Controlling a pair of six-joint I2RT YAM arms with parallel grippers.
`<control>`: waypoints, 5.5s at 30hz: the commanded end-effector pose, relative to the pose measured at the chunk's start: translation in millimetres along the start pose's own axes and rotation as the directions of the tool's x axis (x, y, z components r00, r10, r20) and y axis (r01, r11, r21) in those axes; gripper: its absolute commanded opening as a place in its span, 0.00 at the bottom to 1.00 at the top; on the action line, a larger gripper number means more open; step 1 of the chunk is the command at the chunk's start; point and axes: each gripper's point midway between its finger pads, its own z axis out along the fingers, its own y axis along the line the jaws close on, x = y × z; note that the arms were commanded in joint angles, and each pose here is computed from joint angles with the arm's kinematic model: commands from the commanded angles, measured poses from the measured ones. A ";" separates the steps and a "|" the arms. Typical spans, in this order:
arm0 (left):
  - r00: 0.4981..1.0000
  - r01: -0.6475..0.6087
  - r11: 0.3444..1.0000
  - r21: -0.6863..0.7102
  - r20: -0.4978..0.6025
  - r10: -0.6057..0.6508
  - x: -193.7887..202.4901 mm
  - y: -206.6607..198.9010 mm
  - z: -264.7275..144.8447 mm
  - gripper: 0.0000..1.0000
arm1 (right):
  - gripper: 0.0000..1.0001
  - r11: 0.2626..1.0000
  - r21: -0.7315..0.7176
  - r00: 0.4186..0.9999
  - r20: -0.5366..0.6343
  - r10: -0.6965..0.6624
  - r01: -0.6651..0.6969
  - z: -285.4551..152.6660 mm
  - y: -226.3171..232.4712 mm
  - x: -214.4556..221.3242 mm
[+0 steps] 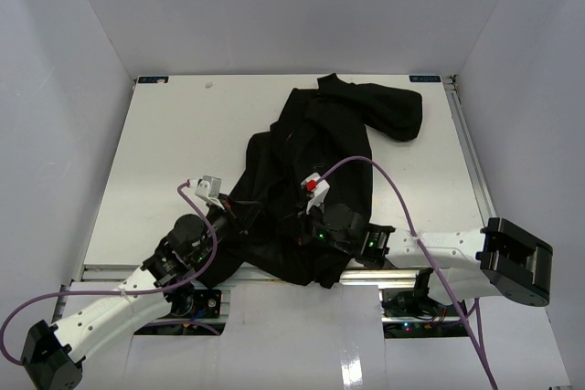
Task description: Zip up the jacket
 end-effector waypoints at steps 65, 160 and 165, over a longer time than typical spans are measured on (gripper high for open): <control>0.992 -0.021 0.886 0.463 0.121 -0.040 -2.4 -66.5 -32.4 0.00 | 0.08 0.880 -0.462 0.837 0.520 0.172 0.106 -59.5 72.9 -122.2; 0.999 -0.011 0.871 0.491 0.038 -0.009 12.9 -71.2 -32.5 0.00 | 0.08 0.839 -0.539 0.831 0.498 0.247 0.073 -79.2 61.2 -123.4; 0.999 -0.011 0.874 0.486 0.034 -0.007 14.2 -70.1 -31.4 0.00 | 0.08 0.844 -0.531 0.830 0.502 0.242 0.075 -78.8 60.2 -124.0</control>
